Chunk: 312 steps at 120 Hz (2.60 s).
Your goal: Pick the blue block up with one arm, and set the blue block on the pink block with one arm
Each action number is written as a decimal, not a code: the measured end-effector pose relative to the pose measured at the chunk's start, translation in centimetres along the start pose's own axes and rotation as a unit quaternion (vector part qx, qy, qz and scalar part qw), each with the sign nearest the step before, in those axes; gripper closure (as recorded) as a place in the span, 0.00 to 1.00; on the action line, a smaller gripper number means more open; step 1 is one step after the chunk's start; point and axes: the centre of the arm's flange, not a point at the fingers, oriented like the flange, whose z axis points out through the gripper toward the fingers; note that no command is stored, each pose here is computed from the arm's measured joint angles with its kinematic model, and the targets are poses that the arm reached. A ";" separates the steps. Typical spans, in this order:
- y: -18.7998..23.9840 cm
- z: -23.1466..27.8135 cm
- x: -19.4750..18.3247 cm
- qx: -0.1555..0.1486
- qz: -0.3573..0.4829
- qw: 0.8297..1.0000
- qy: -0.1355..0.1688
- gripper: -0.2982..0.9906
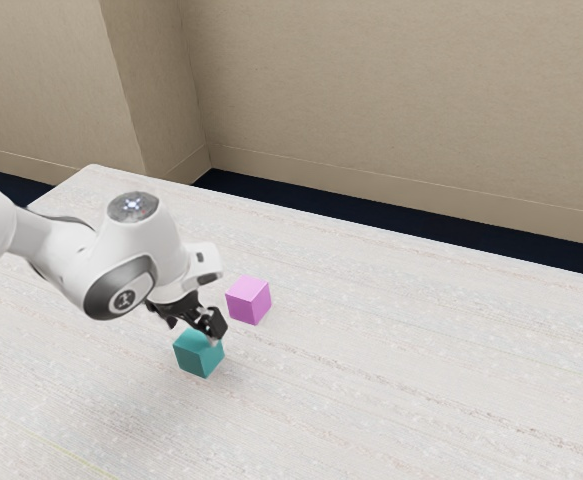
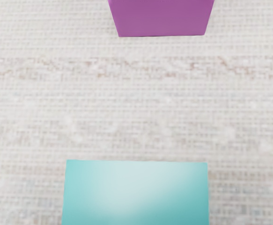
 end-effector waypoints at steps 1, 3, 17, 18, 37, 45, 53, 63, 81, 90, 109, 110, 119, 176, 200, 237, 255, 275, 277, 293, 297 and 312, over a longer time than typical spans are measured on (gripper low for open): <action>0.1 0.0 0.0 0.000 0.001 1.000 0.001 0.23; 0.2 0.1 0.0 -0.001 0.004 1.000 0.002 0.23; 0.7 0.3 0.1 -0.011 0.011 1.000 0.008 0.23; 0.7 0.3 0.1 -0.011 0.011 1.000 0.008 0.23; -0.2 0.7 0.2 -0.015 0.006 1.000 0.009 0.23; -0.6 1.3 0.1 -0.015 0.004 1.000 0.005 0.23; -0.6 1.9 0.1 -0.016 0.007 1.000 0.002 0.23; -0.5 2.1 0.1 -0.018 0.012 1.000 0.004 0.23; -0.4 2.1 0.2 -0.018 0.022 1.000 0.010 0.23; -0.5 2.1 0.2 -0.022 0.019 1.000 0.011 0.23; -0.8 2.1 0.5 -0.027 0.005 1.000 -0.004 0.23; -0.8 2.1 0.5 -0.027 0.006 1.000 -0.005 0.23; -0.8 2.2 1.7 -0.028 0.009 1.000 -0.011 0.23; -1.0 3.0 2.2 -0.037 0.060 0.994 -0.080 0.23; -0.8 3.4 2.0 -0.041 0.079 0.992 -0.091 0.23; -0.6 3.7 2.7 -0.046 0.096 0.990 -0.090 0.23; -0.6 4.3 2.5 -0.051 0.098 0.989 -0.096 0.23; -0.4 4.5 2.6 -0.055 0.101 0.989 -0.097 0.23; -0.4 4.5 2.6 -0.055 0.101 0.989 -0.097 0.23; -0.4 4.4 2.5 -0.057 0.102 0.988 -0.098 0.23; -0.4 4.3 2.5 -0.057 0.102 0.988 -0.098 0.23; -0.4 4.2 2.0 -0.060 0.101 0.988 -0.101 0.23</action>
